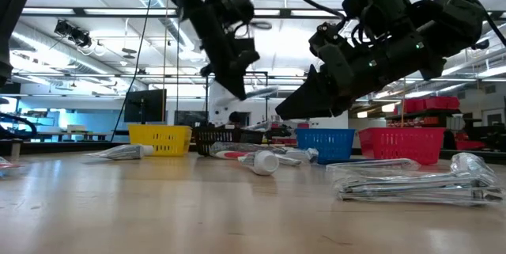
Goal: Pick & Place Travel size toiletries
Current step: Put the blue toothbrush into the black bin
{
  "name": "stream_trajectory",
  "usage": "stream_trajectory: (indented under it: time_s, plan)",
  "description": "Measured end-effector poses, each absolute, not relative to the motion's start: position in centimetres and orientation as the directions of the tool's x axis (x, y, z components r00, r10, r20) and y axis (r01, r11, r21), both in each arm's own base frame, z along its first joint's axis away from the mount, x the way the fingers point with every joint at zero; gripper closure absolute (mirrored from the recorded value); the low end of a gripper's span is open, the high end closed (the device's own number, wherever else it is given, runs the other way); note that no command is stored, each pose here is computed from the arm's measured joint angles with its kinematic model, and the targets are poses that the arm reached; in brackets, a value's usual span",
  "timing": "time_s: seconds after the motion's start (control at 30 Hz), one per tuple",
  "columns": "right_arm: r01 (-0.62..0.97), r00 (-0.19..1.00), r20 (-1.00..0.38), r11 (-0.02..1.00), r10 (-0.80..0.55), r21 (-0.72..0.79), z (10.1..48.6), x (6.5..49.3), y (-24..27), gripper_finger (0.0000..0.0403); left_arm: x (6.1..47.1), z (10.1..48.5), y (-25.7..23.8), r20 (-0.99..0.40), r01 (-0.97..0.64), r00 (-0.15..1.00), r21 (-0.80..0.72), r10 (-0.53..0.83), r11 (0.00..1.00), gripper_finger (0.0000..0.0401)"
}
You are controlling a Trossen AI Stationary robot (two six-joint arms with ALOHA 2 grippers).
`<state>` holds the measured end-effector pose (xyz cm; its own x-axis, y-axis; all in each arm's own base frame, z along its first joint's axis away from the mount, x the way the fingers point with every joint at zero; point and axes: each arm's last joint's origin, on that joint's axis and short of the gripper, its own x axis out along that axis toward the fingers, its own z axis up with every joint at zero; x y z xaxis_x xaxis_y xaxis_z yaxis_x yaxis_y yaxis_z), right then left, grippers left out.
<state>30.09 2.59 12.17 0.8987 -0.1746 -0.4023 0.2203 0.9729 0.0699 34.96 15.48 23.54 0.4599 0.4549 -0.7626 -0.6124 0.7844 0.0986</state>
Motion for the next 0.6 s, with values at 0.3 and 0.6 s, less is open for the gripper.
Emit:
stream_trajectory:
  time_s: [0.3,0.6]
  plan:
    - [0.222,0.898,-0.404,0.973,-0.176,0.069,12.2,30.1,2.5,0.023,33.9,19.6,16.3,-0.728,-0.647,0.554,-0.071,0.404,0.76,0.0367]
    - [0.235,0.894,-0.404,0.97,-0.192,0.058,12.2,30.1,2.0,0.023,32.8,17.9,15.8,-0.777,-0.713,0.498,-0.115,0.385,0.691,0.0354]
